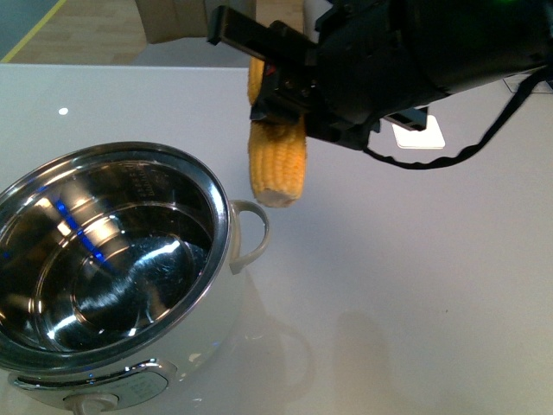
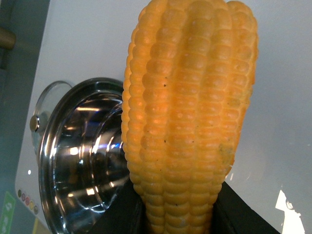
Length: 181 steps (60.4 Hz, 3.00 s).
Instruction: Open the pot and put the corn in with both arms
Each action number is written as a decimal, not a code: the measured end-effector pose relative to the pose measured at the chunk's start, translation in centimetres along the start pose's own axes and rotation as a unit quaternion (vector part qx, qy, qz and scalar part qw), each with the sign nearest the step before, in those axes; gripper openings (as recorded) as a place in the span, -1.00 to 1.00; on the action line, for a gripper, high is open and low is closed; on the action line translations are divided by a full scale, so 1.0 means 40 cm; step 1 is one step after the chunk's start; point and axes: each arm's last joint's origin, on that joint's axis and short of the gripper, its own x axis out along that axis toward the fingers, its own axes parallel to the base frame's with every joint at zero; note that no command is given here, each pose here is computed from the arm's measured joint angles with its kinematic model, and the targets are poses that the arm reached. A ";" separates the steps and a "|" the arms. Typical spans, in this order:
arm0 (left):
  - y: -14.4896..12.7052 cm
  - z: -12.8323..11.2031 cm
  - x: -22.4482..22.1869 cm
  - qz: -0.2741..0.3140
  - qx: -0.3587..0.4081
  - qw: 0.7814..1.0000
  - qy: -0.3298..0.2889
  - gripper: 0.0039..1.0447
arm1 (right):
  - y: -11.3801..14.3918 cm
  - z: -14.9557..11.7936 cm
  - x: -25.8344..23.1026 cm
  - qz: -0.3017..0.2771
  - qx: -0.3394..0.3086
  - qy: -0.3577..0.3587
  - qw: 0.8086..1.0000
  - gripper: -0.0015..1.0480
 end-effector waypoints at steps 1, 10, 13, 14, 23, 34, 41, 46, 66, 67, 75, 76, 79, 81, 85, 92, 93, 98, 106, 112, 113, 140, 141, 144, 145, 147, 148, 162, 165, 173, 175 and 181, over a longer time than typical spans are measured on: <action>0.000 0.000 0.000 0.000 0.000 1.000 0.000 0.87 | 0.002 -0.001 0.004 0.001 0.001 0.003 1.000 -0.59; 0.000 0.000 0.000 0.000 0.000 1.000 0.000 0.87 | 0.038 -0.019 0.059 0.012 -0.005 0.037 0.999 -0.61; 0.000 0.000 0.000 0.000 0.000 1.000 0.000 0.87 | 0.050 -0.022 0.074 0.018 -0.005 0.045 0.999 -0.61; 0.000 0.000 0.000 0.000 0.000 1.000 0.000 0.87 | 0.053 -0.022 0.077 0.020 -0.005 0.046 0.999 -0.61; 0.000 0.000 0.000 0.000 0.000 1.000 0.000 0.87 | 0.079 -0.028 0.109 0.040 0.011 0.063 0.997 -0.61; 0.000 0.000 0.000 0.000 0.000 1.000 0.000 0.87 | 0.096 -0.047 0.137 0.047 0.028 0.083 0.995 -0.61; 0.000 0.000 0.000 0.000 0.000 1.000 0.000 0.87 | 0.102 -0.063 0.154 0.046 0.035 0.093 0.994 -0.61; 0.000 0.000 0.000 0.000 0.000 1.000 0.000 0.87 | 0.103 -0.074 0.164 0.045 0.038 0.100 0.993 -0.61; 0.000 0.000 0.000 0.000 0.000 1.000 0.000 0.87 | 0.113 -0.092 0.200 0.049 0.035 0.125 0.990 -0.61; 0.000 0.000 0.000 0.000 0.000 1.000 0.000 0.87 | 0.114 -0.092 0.200 0.049 0.034 0.125 0.990 -0.61; 0.000 0.000 0.000 0.000 0.000 1.000 0.000 0.87 | 0.121 -0.100 0.201 0.051 0.030 0.134 0.989 -0.61; 0.000 0.000 0.000 0.000 0.000 1.000 0.000 0.87 | 0.122 -0.101 0.201 0.051 0.030 0.135 0.989 -0.61; 0.000 0.000 0.000 0.000 0.000 1.000 0.000 0.87 | 0.124 -0.104 0.201 0.051 0.029 0.137 0.989 -0.61; 0.000 0.000 0.000 0.000 0.000 1.000 0.000 0.87 | 0.124 -0.106 0.201 0.051 0.029 0.138 0.989 -0.60; 0.000 0.000 0.000 0.000 0.000 1.000 0.000 0.87 | 0.123 -0.108 0.201 0.051 0.028 0.140 0.988 -0.39; 0.000 0.000 0.000 0.000 0.000 1.000 0.000 0.87 | 0.119 -0.114 0.201 0.049 0.029 0.144 0.988 0.00; 0.000 0.000 0.000 0.000 0.000 1.000 0.000 0.87 | 0.118 -0.115 0.201 0.049 0.029 0.145 0.988 0.07; 0.000 0.000 0.000 0.000 0.000 1.000 0.000 0.87 | 0.112 -0.119 0.201 0.048 0.031 0.146 0.988 0.33; 0.000 0.000 0.000 0.000 0.000 1.000 0.000 0.87 | 0.105 -0.107 0.185 0.057 0.042 0.135 0.988 0.75; 0.000 0.000 0.000 0.000 0.000 1.000 0.000 0.87 | 0.095 -0.086 0.159 0.067 0.058 0.113 0.990 0.83; 0.000 0.000 0.000 0.000 0.000 1.000 0.000 0.87 | 0.092 -0.079 0.151 0.070 0.063 0.106 0.990 0.82; 0.000 0.000 0.000 0.000 0.000 1.000 0.000 0.87 | -0.109 0.050 -0.174 -0.002 0.150 -0.114 0.982 0.83; 0.000 0.000 0.000 0.000 0.000 1.000 0.000 0.87 | -0.121 0.048 -0.194 -0.012 0.149 -0.124 0.981 0.83; 0.000 0.000 0.000 0.000 0.000 1.000 0.000 0.87 | -0.161 0.036 -0.264 -0.041 0.147 -0.150 0.977 0.83; 0.000 0.000 0.000 0.000 0.000 1.000 0.000 0.87 | -0.172 0.031 -0.285 -0.049 0.146 -0.158 0.975 0.83; 0.000 0.000 0.000 0.000 0.000 1.000 0.000 0.87 | -0.193 0.019 -0.326 -0.064 0.145 -0.175 0.972 0.83; 0.000 0.000 0.000 0.000 0.000 1.000 0.000 0.87 | -0.203 0.013 -0.347 -0.072 0.143 -0.184 0.970 0.83; 0.000 0.000 0.000 0.000 0.000 1.000 0.000 0.87 | -0.279 -0.116 -0.538 -0.208 0.072 -0.247 0.944 0.83; 0.000 0.000 0.000 0.000 0.000 1.000 0.000 0.87 | -0.284 -0.140 -0.551 -0.219 0.060 -0.246 0.942 0.83; 0.000 0.000 0.000 0.000 0.000 1.000 0.000 0.87 | -0.282 -0.184 -0.584 -0.230 0.034 -0.259 0.937 0.83; 0.000 0.000 0.000 0.000 0.000 1.000 0.000 0.87 | -0.278 -0.186 -0.589 -0.230 0.027 -0.264 0.936 0.83; 0.000 0.000 0.000 0.000 0.000 1.000 0.000 0.87 | -0.276 -0.188 -0.587 -0.236 -0.001 -0.282 0.930 0.77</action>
